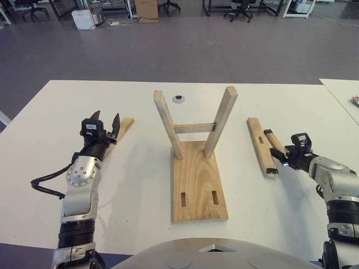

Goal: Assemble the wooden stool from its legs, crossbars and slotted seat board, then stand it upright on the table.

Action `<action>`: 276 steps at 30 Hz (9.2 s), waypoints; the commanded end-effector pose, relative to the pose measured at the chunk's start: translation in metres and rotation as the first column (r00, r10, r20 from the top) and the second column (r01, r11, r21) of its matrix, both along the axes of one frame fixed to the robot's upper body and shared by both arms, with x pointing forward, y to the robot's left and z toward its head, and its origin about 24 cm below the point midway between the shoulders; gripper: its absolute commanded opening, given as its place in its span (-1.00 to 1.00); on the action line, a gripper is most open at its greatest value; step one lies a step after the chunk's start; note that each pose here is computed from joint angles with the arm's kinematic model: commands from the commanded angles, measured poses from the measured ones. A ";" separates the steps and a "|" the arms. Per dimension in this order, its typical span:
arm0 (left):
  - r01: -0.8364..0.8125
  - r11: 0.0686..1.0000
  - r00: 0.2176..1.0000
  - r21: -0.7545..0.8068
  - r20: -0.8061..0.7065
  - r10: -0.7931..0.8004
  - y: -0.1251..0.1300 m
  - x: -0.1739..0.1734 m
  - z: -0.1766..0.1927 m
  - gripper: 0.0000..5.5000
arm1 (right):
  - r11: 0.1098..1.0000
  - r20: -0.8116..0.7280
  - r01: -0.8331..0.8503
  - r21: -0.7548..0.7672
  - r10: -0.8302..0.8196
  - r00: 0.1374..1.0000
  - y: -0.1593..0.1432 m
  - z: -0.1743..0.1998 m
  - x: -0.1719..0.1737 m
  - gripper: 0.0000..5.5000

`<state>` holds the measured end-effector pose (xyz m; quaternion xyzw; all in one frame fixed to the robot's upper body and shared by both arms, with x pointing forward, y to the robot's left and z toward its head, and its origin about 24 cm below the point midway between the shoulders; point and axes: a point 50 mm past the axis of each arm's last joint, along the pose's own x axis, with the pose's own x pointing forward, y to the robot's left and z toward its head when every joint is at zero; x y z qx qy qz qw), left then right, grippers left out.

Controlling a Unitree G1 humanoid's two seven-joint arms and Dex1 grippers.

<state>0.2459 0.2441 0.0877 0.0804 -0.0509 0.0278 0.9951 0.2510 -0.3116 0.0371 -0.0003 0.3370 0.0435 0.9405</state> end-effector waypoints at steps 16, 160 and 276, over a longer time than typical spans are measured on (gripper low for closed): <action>-0.143 0.684 0.986 -0.716 -0.162 0.037 -0.014 0.002 -0.021 0.07 | 0.998 -0.103 0.019 0.058 -0.013 0.995 0.016 -0.031 -0.021 -0.52; 0.160 0.949 0.854 -0.273 -0.444 -0.272 0.023 -0.048 -0.080 -0.86 | 0.986 0.911 -0.166 -0.016 0.083 0.405 0.090 0.224 0.069 -0.11; 0.409 0.425 0.421 -0.808 -0.246 -0.873 0.001 -0.105 -0.008 0.07 | 0.082 0.710 -0.987 0.136 0.687 0.155 0.152 0.197 -0.053 -0.26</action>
